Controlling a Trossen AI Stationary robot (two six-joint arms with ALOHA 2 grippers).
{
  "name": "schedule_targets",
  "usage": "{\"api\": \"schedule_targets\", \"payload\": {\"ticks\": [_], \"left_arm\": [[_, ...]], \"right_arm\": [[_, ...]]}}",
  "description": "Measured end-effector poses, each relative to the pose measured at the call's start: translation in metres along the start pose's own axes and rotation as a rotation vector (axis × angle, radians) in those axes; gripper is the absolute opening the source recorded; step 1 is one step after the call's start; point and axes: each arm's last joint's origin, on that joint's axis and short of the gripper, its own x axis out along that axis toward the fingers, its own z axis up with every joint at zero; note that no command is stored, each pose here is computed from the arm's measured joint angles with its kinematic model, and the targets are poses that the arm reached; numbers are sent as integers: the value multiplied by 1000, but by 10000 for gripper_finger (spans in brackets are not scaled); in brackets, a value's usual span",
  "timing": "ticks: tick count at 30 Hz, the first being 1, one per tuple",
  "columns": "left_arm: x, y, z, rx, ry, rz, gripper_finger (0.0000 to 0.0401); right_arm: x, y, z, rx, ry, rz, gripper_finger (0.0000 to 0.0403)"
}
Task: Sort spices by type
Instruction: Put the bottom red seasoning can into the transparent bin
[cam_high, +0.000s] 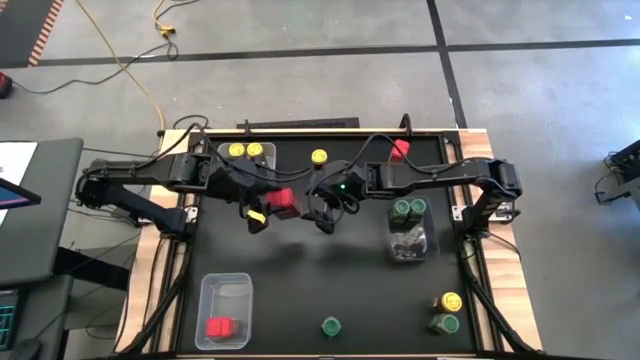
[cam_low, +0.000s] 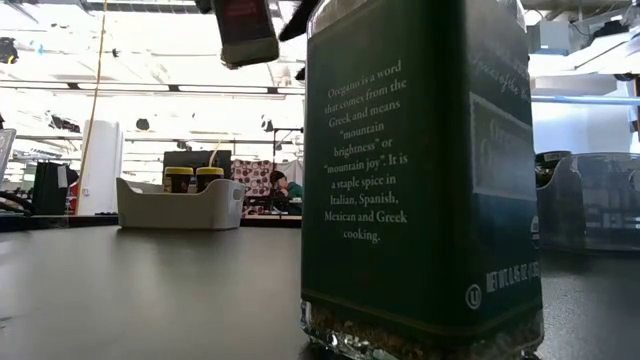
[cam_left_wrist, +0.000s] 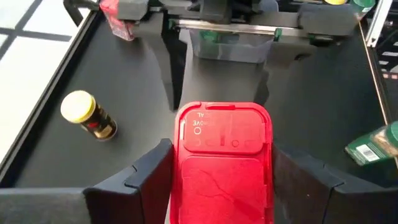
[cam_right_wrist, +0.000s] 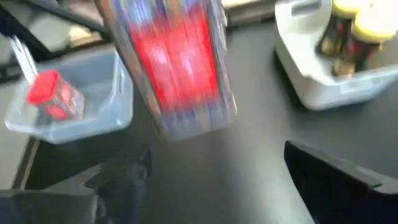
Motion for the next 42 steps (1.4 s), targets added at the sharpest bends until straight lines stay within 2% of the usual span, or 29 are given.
{"api": "schedule_targets", "payload": {"ticks": [3, 9, 15, 20, 28, 39, 42], "left_arm": [[-10, 2, -5, -38, 26, 4, 228], [-39, 4, -18, -155, 49, -2, 215], [-63, -8, -32, -270, 70, -24, 215], [-68, -30, -43, -312, 112, -3, 215], [-66, -72, -58, -209, 124, 25, 215], [-79, -132, -92, -75, 208, -105, 222], [-83, -147, -104, -23, 196, -91, 231]], "right_arm": [[-2, -2, -8, 3, 86, -18, 396], [-5, -5, -24, 23, 257, -55, 383], [-6, -2, -30, 18, 307, -57, 384], [-6, 4, -31, -5, 310, -43, 386], [-6, 18, -33, 11, 301, -20, 386], [-3, 39, -20, 208, 136, 45, 386], [-3, 46, -17, 230, 94, 75, 386]]}}
